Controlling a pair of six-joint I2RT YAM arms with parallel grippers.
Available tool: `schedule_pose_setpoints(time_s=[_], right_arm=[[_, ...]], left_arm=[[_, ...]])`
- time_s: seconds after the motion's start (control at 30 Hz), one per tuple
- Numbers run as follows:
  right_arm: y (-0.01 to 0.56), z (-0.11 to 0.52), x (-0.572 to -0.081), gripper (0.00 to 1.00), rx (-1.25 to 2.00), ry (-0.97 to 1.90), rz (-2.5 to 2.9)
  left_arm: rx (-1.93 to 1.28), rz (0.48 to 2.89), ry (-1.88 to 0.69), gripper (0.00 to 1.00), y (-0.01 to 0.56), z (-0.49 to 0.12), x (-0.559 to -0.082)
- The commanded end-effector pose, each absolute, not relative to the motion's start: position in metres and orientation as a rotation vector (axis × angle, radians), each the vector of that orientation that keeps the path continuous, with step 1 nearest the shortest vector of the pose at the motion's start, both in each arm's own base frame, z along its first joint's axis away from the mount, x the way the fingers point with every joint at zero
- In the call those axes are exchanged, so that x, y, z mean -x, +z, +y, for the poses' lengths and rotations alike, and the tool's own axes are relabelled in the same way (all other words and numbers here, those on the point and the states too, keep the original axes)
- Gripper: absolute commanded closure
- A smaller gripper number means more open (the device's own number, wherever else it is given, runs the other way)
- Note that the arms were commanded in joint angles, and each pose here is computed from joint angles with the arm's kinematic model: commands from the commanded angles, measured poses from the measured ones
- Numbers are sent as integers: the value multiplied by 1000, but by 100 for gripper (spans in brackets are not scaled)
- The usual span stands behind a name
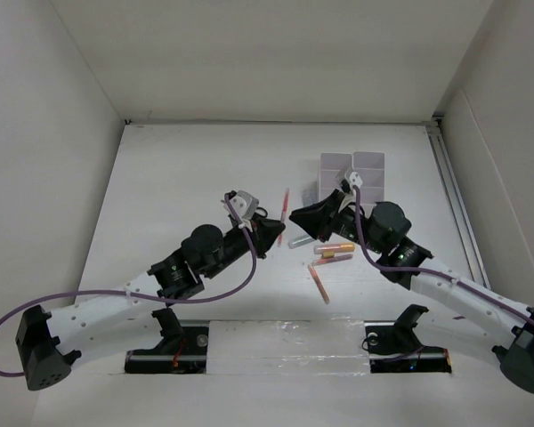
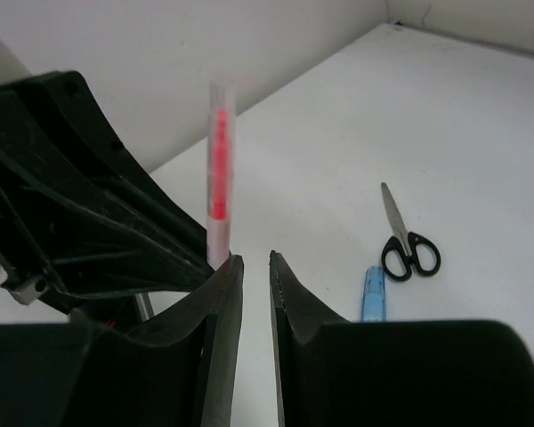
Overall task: Sort the stationery into containers
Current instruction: Close the pen cap on the pen, then place the pen in the storage box.
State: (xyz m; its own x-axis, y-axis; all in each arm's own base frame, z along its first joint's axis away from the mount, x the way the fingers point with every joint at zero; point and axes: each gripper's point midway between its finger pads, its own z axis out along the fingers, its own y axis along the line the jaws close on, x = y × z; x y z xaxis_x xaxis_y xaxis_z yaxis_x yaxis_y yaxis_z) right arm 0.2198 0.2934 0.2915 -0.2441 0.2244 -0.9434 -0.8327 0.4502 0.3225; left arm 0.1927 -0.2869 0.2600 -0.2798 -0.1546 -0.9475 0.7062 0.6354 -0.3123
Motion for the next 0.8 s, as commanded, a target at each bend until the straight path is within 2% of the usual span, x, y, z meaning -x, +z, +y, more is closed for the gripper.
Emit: schedule_pose_setpoints(time_s=[0.0,0.13,0.17,0.23,0.27,0.37,0.77], right_arm=[[292,296,-212,76,608,1110,1492],[297,294,-211,74,591,1114,1475],[297,294,-211,66,590,1114,1475],[296,289,-212,56,582,1106,1473],[301,287,-210,46,580,1108,1457],[308,273,-214,30,537,1074,1443],[293,192,-241,25,288,741,1594]], left_arm=[[-385,1493,-959,100,317,-285,-195],[-378,1495,-967,100,315,-285,-195],[-365,1488,-962,100,318,-283,-196],[-357,1489,-955,100,318,-282,-197],[-345,1482,-953,100,320,-281,-198],[-329,1493,-932,100,316,-282,-204],[-246,1456,-808,100,322,-299,-244]])
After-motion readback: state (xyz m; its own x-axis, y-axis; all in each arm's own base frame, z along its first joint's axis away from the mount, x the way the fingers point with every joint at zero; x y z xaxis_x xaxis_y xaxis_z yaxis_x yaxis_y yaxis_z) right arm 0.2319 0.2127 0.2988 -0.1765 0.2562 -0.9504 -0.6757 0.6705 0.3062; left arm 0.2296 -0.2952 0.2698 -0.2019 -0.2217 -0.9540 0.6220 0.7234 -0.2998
